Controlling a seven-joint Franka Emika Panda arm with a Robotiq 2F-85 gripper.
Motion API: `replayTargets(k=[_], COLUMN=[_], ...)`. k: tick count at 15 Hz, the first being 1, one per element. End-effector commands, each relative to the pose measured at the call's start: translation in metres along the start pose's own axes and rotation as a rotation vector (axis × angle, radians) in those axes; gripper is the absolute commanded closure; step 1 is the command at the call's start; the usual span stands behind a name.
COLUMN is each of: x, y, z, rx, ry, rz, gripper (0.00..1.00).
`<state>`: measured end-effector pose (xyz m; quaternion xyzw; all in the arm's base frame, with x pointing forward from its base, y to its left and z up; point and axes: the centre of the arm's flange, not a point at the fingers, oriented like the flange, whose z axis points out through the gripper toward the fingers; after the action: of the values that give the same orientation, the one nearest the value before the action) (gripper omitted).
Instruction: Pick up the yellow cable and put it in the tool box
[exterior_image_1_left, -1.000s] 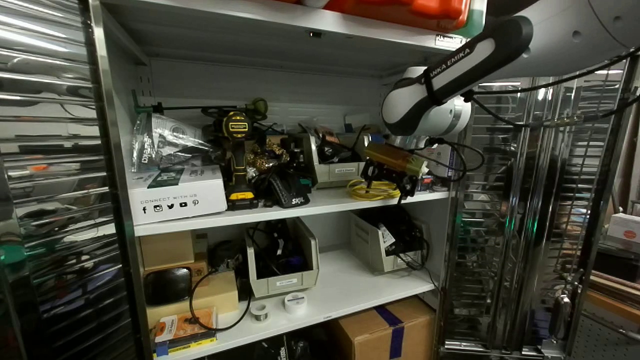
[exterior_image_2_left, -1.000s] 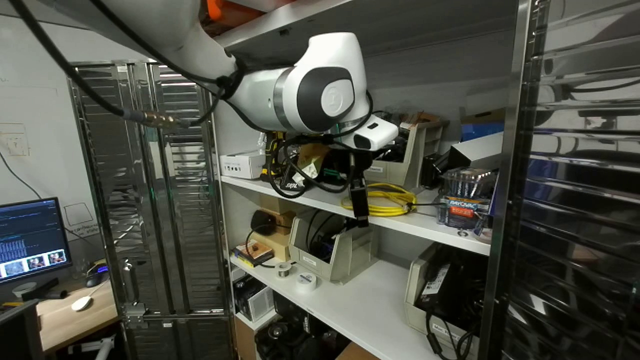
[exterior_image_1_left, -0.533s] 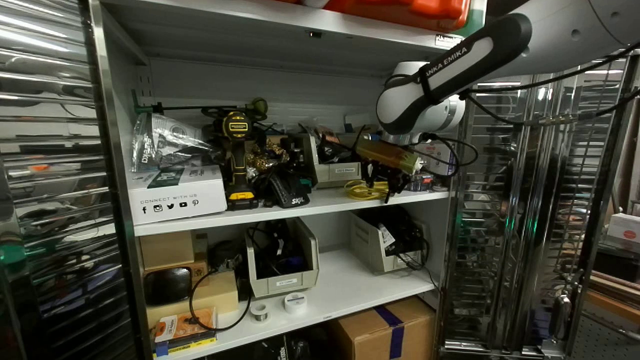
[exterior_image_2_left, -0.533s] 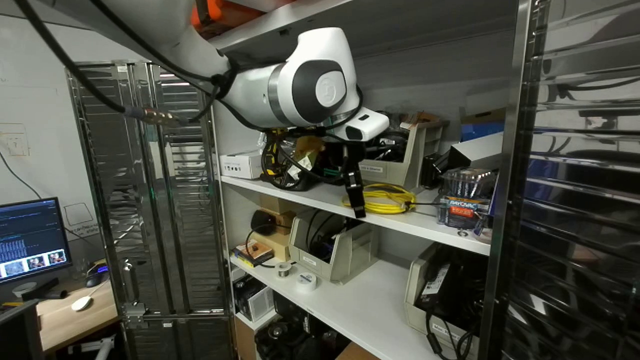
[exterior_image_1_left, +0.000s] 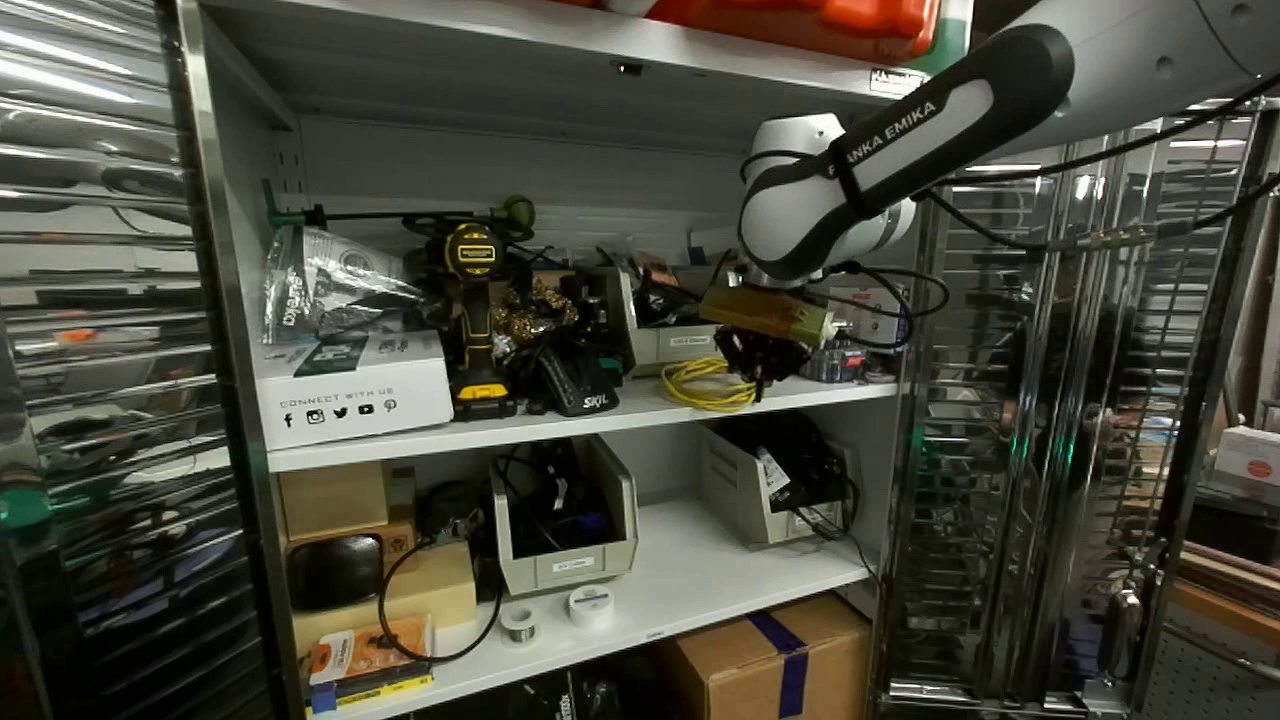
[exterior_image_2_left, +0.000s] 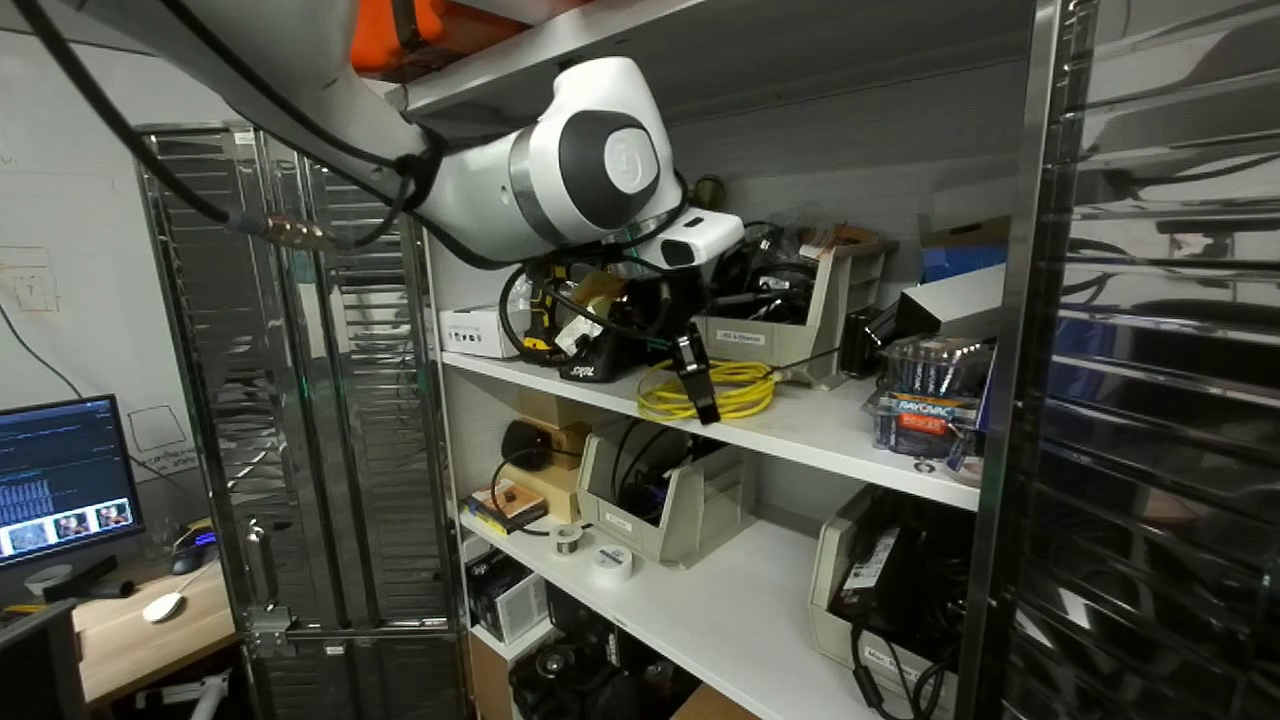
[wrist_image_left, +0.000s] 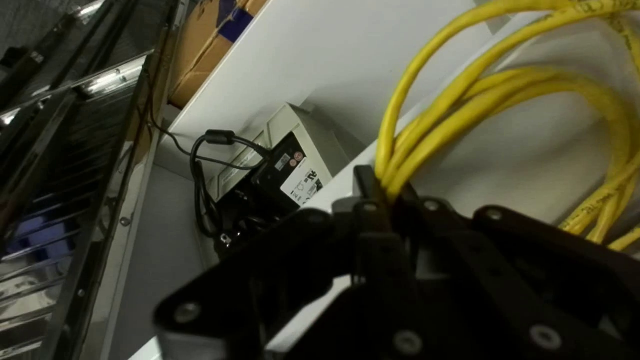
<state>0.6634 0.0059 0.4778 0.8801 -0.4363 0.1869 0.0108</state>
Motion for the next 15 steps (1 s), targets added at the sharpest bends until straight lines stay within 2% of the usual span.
replayTargets(k=[1, 5, 9, 12, 15], x=[-0.048, -0.101, -0.148, -0.149, -0.124], y=[-0.005, -0.006, 0.007, 0.014, 0.014], z=[-0.003, -0.013, -0.028, -0.046, -0.071], rx=[-0.03, 0.004, 0.049, 0.09, 0.139], ry=[0.093, 0.241, 0.403, 0.542, 0.605], rz=[-0.044, -0.074, -0.072, -0.006, 0.088], gripper=[0.93, 0.93, 0.93, 0.94, 0.94])
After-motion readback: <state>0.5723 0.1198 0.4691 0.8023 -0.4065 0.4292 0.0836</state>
